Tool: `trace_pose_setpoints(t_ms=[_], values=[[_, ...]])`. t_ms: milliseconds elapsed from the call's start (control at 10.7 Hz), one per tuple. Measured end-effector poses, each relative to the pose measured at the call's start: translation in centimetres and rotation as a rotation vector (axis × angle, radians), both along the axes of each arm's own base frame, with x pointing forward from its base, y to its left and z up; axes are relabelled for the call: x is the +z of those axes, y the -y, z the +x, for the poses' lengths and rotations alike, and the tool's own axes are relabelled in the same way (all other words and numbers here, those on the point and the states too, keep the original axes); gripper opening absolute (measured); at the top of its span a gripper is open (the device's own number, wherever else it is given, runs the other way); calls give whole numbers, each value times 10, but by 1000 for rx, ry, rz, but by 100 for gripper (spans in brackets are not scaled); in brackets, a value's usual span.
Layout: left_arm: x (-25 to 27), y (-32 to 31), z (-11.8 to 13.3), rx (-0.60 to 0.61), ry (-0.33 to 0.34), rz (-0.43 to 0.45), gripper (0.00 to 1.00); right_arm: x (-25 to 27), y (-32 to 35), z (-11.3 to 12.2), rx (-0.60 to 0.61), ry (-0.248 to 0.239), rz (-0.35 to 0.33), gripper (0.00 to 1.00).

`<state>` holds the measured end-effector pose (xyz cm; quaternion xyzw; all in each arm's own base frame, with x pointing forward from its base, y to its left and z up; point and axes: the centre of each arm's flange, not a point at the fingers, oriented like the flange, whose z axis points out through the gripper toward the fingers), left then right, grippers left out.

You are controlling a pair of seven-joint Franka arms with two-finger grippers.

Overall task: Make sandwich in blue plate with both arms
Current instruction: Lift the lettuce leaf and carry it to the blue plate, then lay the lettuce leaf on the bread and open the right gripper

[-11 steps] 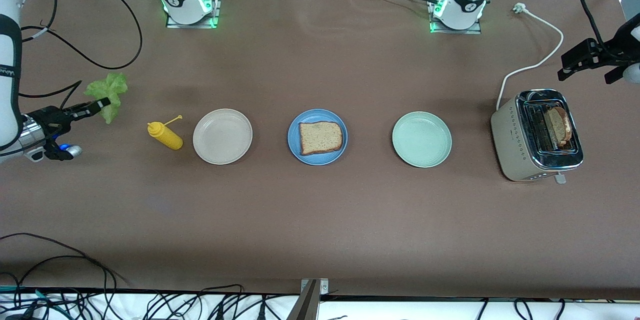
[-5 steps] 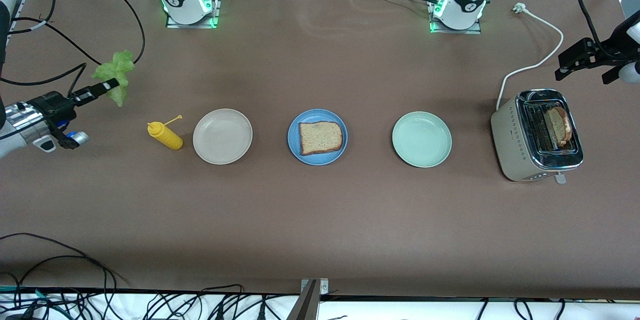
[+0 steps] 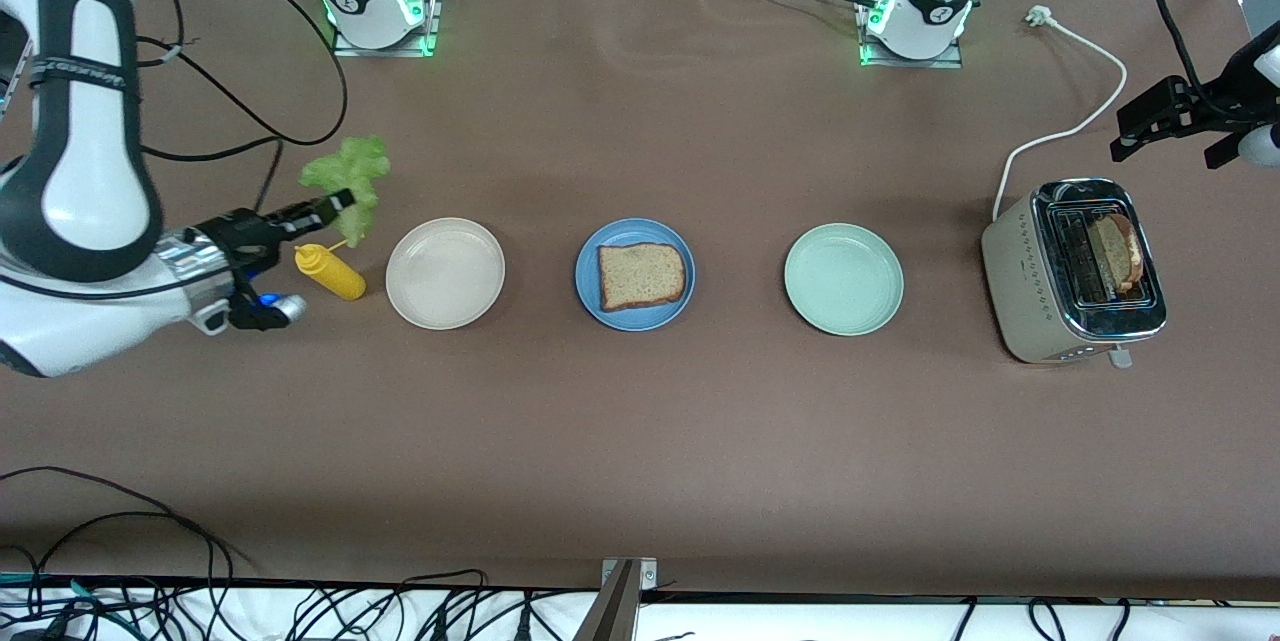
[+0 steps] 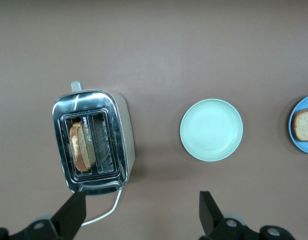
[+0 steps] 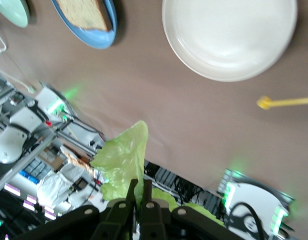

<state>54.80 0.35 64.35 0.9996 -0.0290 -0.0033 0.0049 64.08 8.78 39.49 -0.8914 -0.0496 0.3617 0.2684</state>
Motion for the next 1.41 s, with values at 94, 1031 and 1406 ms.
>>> trace_pose_setpoints(t_ms=[94, 1031, 1406], values=[[0, 0, 0, 0, 0, 0, 100, -1, -22, 5, -27, 23, -13, 4], [5, 1, 1, -2, 12, 0, 100, -91, -236, 7, -191, 241, -139, 4], [6, 1, 1, -2, 14, 0, 100, -122, -302, -20, -204, 239, -179, 4]])
